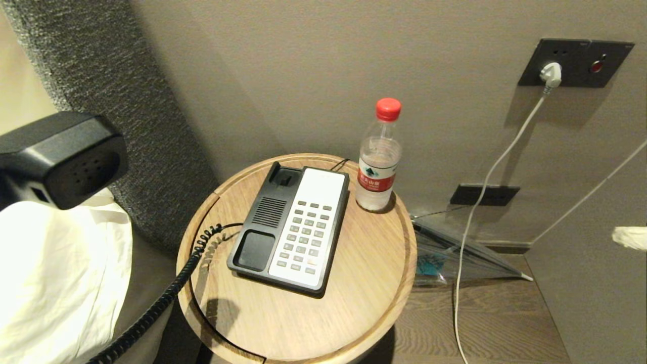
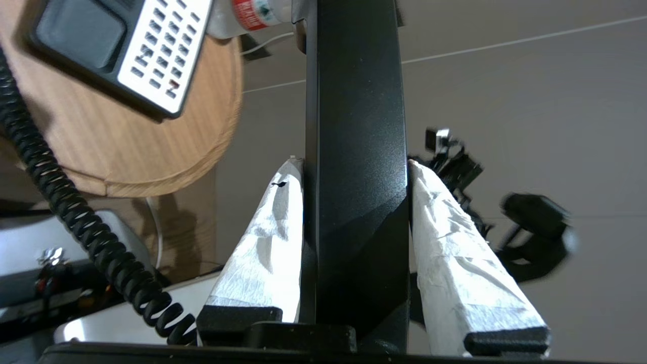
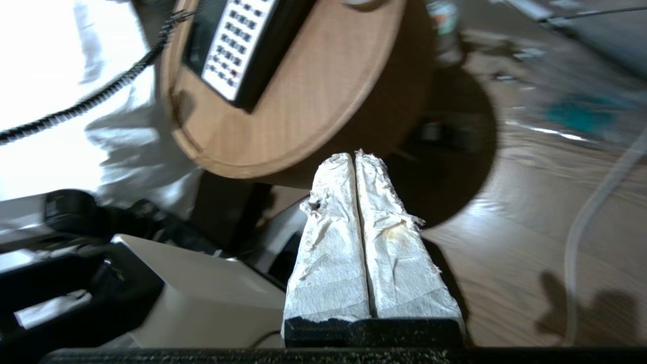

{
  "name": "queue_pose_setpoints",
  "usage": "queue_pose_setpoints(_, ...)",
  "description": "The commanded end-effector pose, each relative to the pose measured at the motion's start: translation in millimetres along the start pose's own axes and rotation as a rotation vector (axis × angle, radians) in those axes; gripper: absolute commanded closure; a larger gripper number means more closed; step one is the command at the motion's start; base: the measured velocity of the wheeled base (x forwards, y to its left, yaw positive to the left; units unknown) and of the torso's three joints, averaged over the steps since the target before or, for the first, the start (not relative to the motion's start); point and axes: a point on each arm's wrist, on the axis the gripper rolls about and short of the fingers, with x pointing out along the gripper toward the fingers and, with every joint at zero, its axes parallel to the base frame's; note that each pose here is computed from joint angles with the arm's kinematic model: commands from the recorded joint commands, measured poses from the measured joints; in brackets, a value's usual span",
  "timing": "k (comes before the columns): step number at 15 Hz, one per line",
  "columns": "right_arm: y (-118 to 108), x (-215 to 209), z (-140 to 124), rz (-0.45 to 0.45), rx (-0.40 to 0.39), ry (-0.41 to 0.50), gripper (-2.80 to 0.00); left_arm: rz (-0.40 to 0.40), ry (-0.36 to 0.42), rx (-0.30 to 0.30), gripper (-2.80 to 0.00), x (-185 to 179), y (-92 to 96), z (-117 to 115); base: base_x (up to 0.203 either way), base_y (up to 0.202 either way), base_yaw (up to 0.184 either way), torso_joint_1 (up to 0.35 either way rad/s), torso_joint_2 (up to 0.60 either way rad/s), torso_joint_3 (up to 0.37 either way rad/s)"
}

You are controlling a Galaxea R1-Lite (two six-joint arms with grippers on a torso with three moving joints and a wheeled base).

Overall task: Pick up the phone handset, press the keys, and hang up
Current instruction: Dial the number

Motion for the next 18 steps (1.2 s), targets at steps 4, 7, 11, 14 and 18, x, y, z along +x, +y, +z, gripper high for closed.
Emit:
queue_pose_setpoints(4,23.8,70.1,22.6,0.167,0.070,0.143,0.00,0.020,0.013,-0.011,0.00,6.6,0.6,1.1,0.000,0.000,0.000,0.000,0.00,0.000)
queue_pose_setpoints(7,47.4,90.9,24.8,0.096,0.078,0.132,0.00,0.011,0.010,-0.006,0.00,6.4,-2.9,3.0,0.000,0.000,0.000,0.000,0.00,0.000)
queue_pose_setpoints(11,56.7,118.2,26.6,0.062,0.135,0.105,0.00,0.012,0.011,-0.003,0.00,5.4,-1.3,1.9,0.000,0.000,0.000,0.000,0.00,0.000)
queue_pose_setpoints(14,79.2,134.9,25.0,0.129,0.149,0.090,0.00,0.009,0.007,0.000,0.00,5.0,-1.1,1.7,0.000,0.000,0.000,0.000,0.00,0.000)
queue_pose_setpoints(18,100.0,175.6,30.2,0.079,0.163,0.089,0.00,-0.008,-0.001,0.002,0.00,9.2,-1.3,2.7,0.000,0.000,0.000,0.000,0.00,0.000)
